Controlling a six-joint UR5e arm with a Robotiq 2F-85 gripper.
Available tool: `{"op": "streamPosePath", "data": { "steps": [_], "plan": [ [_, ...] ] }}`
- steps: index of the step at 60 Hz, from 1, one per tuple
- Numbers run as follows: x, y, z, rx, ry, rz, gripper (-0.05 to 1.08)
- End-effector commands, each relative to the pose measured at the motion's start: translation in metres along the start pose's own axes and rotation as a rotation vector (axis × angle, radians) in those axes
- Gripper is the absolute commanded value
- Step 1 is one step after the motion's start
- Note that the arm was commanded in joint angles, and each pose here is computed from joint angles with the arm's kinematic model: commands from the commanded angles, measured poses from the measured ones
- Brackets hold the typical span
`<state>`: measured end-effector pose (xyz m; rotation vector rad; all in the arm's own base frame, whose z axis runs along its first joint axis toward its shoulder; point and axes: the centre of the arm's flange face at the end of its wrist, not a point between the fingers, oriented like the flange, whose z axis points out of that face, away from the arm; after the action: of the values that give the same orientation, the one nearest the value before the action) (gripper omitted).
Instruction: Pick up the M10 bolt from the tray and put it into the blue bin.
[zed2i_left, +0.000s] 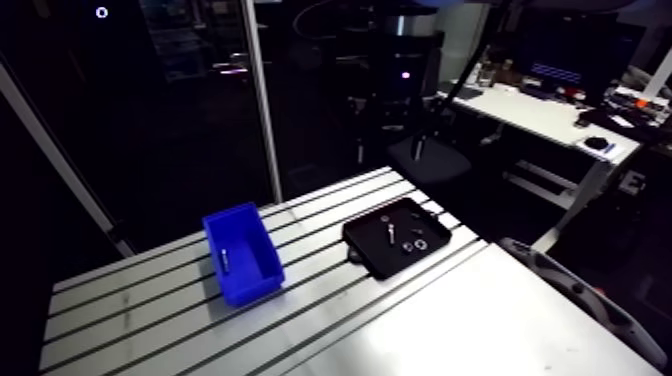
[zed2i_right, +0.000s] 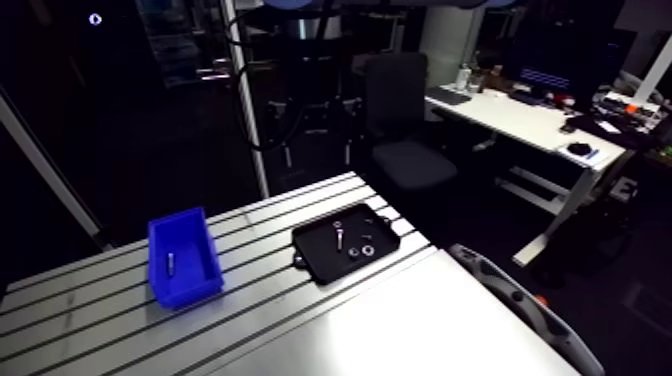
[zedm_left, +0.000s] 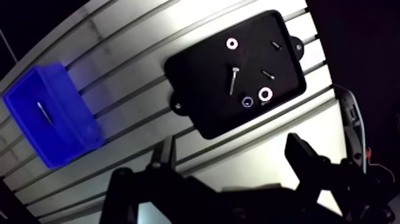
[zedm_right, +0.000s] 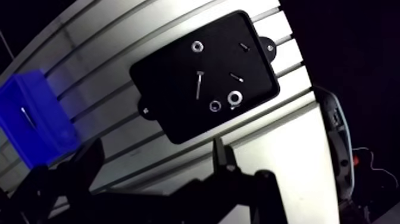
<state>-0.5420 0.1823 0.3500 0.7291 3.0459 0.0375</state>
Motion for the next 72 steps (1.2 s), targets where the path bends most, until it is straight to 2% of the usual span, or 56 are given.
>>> {"op": "streamPosePath", "data": {
  "steps": [1,21,25,27,29,30,36,38,39,47,53,72],
  "plan": [
    [0.002,0.005,0.029,0.0,-0.016,0.007,0.01],
    [0.006,0.012,0.061,-0.001,-0.003,0.002,0.03],
    [0.008,0.012,0.068,0.002,-0.014,0.0,0.11],
    [0.01,0.012,0.074,0.001,-0.021,0.0,0.2],
    [0.01,0.012,0.074,0.001,-0.021,0.0,0.2],
    [0.011,0.013,0.078,0.002,-0.029,0.001,0.24],
    [0.014,0.016,0.094,0.007,-0.057,0.006,0.36],
    [0.014,0.016,0.094,0.007,-0.057,0.006,0.36],
    [0.015,0.016,0.096,0.007,-0.062,0.006,0.4],
    [0.016,0.016,0.107,0.006,-0.079,0.006,0.41],
    [0.018,0.017,0.112,0.007,-0.086,0.007,0.47],
    [0.022,0.023,0.127,0.008,-0.108,0.017,0.47]
  ]
}}
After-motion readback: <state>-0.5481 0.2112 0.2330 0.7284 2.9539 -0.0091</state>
